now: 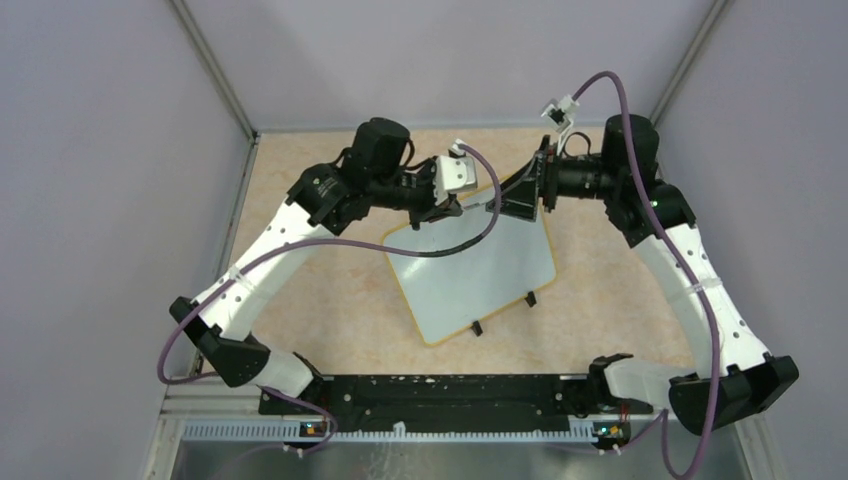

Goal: Write a sentence on the whiteboard
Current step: Pass from the left arm to the right

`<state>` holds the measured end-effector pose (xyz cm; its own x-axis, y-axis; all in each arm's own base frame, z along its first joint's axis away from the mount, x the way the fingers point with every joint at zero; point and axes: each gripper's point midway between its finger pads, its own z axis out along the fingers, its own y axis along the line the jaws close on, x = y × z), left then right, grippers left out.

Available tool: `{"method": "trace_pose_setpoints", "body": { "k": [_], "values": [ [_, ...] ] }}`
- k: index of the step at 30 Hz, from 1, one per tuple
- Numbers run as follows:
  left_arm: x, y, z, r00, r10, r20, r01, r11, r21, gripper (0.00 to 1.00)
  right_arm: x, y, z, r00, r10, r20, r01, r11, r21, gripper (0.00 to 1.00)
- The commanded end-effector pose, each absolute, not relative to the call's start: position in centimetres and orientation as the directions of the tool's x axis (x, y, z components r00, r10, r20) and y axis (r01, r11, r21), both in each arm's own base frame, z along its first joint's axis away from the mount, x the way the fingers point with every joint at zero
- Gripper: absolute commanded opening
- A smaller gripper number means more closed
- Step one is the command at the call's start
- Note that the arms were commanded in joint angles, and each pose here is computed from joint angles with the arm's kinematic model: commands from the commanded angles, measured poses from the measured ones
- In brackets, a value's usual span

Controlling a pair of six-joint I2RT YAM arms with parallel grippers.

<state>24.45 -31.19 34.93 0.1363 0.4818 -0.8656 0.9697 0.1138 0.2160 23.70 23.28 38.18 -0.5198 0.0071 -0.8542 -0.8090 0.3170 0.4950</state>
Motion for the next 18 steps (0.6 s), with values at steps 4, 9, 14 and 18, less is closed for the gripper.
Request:
{"method": "trace_pose_setpoints", "body": {
  "k": [4,9,14,18],
  "values": [
    [23.8,-32.4,36.6,0.202,0.479,-0.854,0.955,0.098,0.281,0.0,23.5,24.9,37.8,-0.51,-0.02,-0.86,-0.814,0.334,0.475,0.68],
    [23.4,-33.6,36.5,0.208,0.479,-0.853,0.958,0.076,0.277,0.0,23.8,25.3,37.2,-0.52,-0.025,-0.854,-0.805,0.347,0.481,0.51],
    [23.3,-34.4,36.2,0.213,0.486,-0.848,0.959,0.064,0.277,0.0,23.9,25.3,36.4,-0.53,-0.034,-0.847,-0.797,0.36,0.485,0.32],
    [23.4,-34.6,36.2,0.208,0.488,-0.847,0.959,0.07,0.276,0.0,23.7,25.2,36.2,-0.529,-0.044,-0.847,-0.799,0.363,0.48,0.0]
  ]
}}
